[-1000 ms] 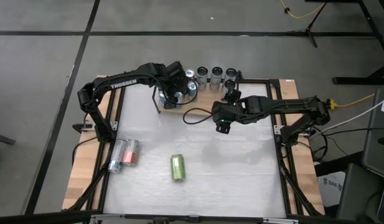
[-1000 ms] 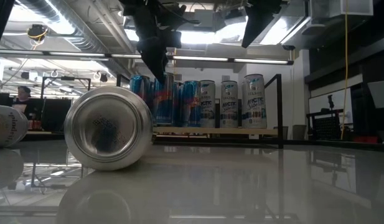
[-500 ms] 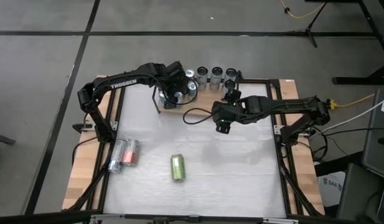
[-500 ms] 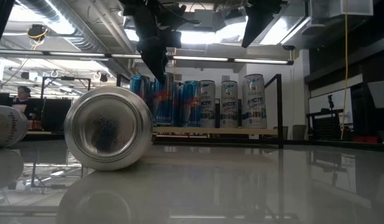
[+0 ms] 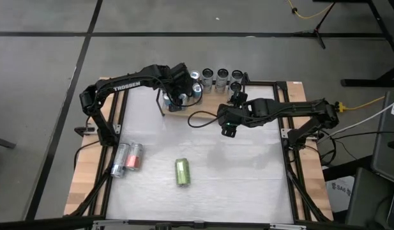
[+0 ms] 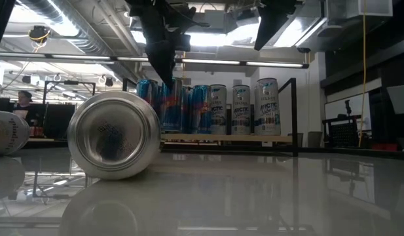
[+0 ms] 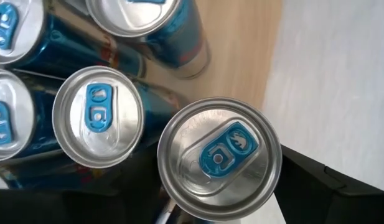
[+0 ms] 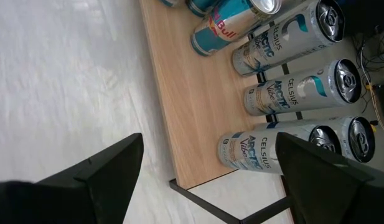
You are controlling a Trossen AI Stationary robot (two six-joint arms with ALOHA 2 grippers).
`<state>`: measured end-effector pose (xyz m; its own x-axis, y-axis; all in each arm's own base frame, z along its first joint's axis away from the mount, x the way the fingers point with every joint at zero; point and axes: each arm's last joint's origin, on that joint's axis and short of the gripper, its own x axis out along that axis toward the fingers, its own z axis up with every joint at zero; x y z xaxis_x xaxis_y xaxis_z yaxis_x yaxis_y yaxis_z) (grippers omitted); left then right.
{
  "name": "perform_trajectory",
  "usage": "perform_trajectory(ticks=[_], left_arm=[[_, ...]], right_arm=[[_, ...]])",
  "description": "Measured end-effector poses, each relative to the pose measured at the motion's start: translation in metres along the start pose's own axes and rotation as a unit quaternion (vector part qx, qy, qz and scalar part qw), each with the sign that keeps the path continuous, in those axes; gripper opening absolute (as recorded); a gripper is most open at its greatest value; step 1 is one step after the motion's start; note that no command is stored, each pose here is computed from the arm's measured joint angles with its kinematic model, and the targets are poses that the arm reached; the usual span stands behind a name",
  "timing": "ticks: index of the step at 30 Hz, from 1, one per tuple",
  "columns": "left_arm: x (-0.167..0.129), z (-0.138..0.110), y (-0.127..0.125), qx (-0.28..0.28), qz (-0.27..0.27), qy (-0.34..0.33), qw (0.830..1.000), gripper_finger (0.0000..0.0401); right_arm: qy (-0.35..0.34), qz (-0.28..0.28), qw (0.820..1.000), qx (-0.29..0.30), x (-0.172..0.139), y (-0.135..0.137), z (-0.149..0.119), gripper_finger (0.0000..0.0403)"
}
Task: Place canned beverage on shelf
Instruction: Put the blue soda can on the shelf aligned with the other blue soda can
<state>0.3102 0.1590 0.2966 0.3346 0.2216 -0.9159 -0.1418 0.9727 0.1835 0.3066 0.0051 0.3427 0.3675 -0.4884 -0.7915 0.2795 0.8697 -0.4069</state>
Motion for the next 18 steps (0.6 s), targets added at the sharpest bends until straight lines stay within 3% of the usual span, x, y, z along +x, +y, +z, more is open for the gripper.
perform_trajectory(ticks=[9,18], left_arm=[[0.0,0.0,-0.0004,0.003,-0.007,-0.002,1.0,0.026],[-0.0003,0.0001,-0.0004,0.001,-0.006,-0.003,1.0,0.0323]], right_arm=[[0.0,0.0,1.0,0.0,0.0,-0.0001,0.0,0.0356],[0.0,0.0,1.0,0.0,0.0,0.0,0.0,0.0356]])
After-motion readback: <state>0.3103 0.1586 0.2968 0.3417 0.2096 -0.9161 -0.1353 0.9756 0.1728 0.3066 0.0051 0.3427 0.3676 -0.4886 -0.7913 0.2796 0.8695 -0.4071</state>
